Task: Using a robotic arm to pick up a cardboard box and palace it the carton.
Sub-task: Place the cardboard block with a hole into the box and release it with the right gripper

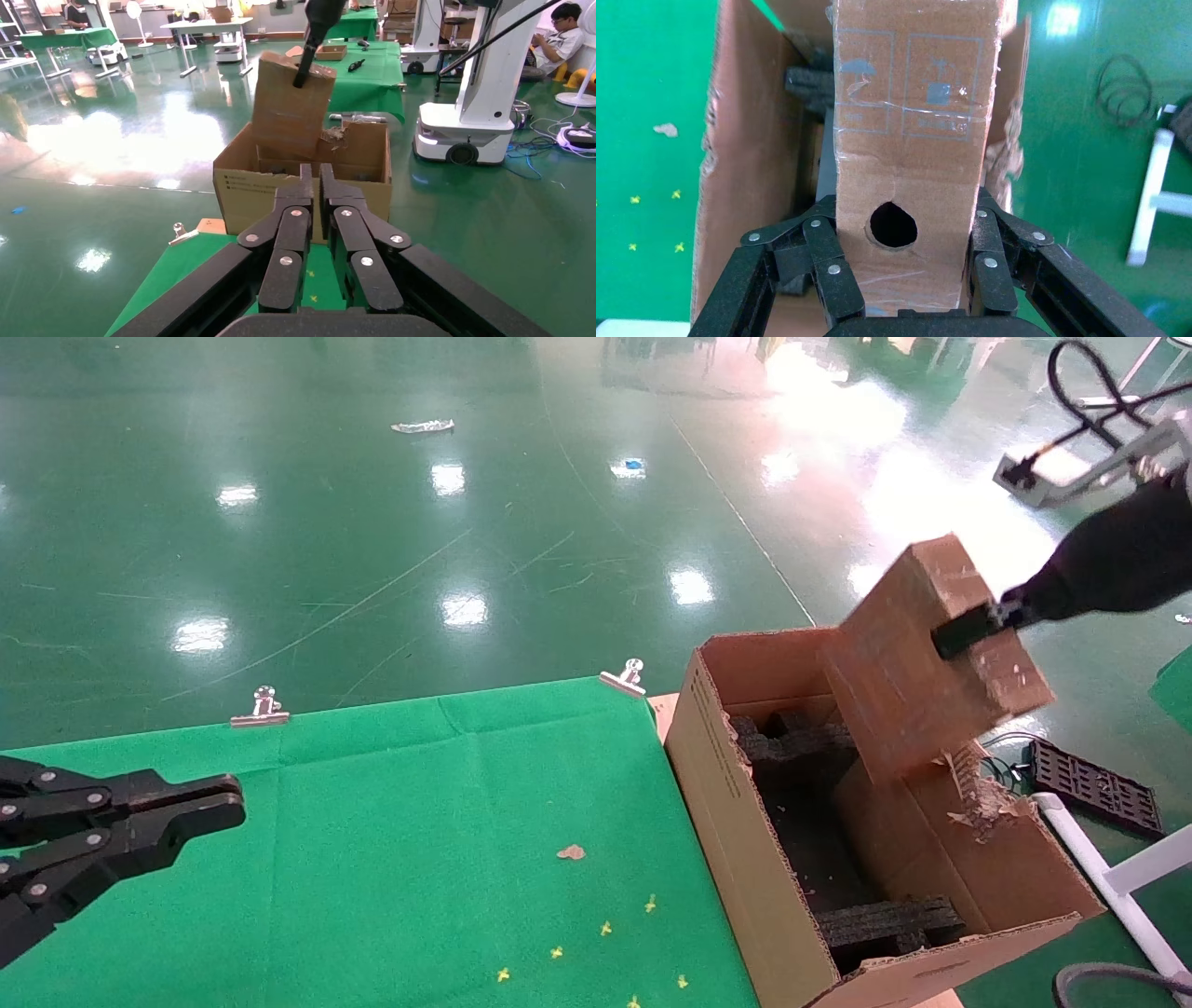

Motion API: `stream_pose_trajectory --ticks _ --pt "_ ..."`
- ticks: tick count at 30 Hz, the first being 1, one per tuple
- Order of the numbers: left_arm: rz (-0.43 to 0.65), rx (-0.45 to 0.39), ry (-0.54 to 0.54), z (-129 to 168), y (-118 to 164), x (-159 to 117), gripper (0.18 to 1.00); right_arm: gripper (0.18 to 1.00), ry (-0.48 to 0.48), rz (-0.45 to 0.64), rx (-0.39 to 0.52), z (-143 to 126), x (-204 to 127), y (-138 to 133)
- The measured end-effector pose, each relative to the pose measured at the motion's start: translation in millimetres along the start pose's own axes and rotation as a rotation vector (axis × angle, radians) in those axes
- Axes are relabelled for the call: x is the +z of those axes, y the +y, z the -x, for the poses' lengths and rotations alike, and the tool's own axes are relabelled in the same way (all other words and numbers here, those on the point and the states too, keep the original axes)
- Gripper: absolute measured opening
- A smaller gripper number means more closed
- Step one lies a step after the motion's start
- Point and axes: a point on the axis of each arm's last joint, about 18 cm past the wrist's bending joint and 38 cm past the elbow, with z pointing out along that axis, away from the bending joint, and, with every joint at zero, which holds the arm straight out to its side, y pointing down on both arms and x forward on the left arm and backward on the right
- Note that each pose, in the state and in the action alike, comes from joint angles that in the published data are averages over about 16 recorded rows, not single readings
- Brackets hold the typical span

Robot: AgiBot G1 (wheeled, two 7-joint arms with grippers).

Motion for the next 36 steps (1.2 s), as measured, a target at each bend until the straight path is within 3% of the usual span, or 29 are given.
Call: stream_pose_trajectory --ticks 14,36 --pt "0.000 0.000 0.000 0 0 0 0.341 0.332 0.026 0.163 0.117 -21 51 45" --pt "0.000 0.000 0.000 0 0 0 0.829 0.317 0.105 0.246 0.154 -37 126 85"
